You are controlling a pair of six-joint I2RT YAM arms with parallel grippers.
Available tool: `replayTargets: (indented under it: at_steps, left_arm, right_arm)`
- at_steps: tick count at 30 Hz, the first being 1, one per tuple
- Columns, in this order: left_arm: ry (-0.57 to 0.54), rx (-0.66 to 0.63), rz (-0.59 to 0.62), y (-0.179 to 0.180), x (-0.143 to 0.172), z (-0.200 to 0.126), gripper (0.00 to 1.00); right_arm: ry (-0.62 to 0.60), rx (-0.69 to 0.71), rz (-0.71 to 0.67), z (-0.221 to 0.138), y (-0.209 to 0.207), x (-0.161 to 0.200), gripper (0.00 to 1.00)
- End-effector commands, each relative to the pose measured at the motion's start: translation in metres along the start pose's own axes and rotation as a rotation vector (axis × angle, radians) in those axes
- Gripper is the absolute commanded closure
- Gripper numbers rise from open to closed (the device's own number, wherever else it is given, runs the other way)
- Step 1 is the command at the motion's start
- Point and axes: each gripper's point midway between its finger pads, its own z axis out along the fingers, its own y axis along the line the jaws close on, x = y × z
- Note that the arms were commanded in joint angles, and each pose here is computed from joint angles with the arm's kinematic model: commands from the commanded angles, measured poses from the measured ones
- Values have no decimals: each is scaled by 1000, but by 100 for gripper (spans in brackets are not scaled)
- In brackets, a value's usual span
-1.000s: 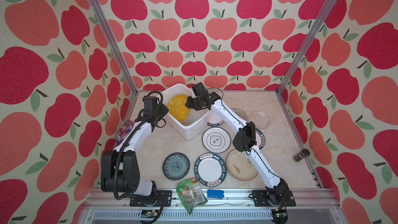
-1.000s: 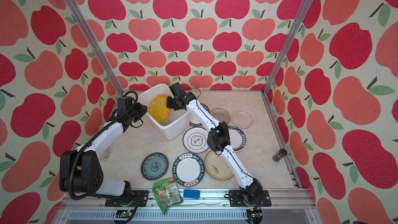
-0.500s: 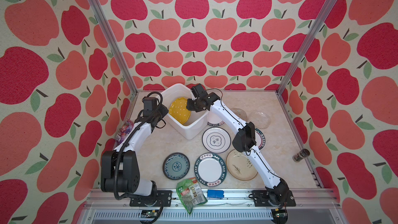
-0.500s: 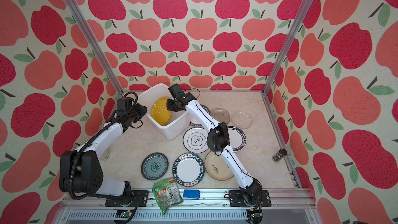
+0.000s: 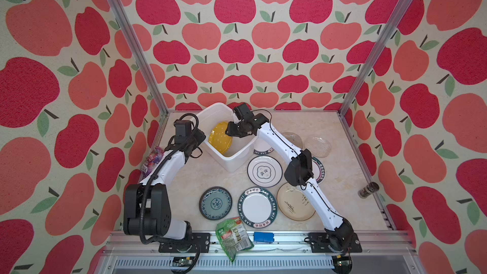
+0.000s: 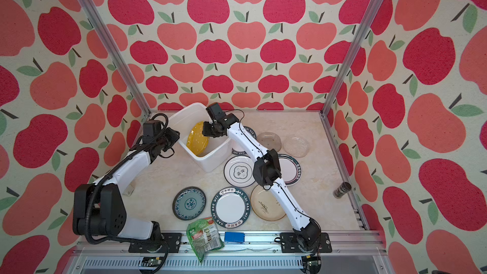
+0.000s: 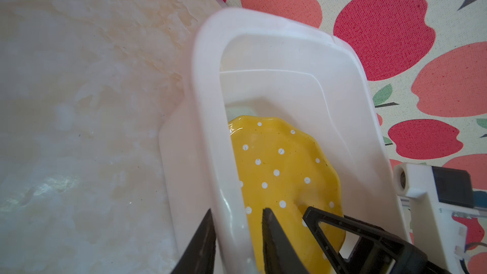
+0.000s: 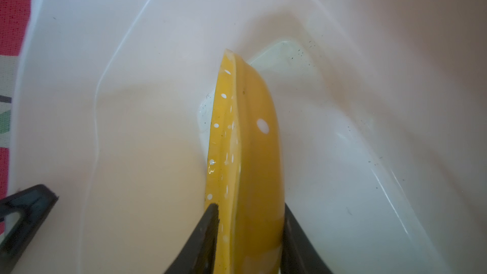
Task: Place the plates into the plastic bin on the countertop
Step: Place the plate in the plastic bin.
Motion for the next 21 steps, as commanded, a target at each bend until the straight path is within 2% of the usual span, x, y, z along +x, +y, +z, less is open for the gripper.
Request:
replayTargets:
  at_steps: [1,8,21]
  left_arm:
    - [-7,24,-1,-4,-1,-2,68]
    - [-6,32,-3,-6,0,-2,67]
    - [0,38,-12,-5,3,4,67]
  right_arm:
    - [23,-82,1,-2,18,4,58]
    - [44,-55,30,-9,8,5,49]
    - [32,-15,-18,-50,5,-6,46]
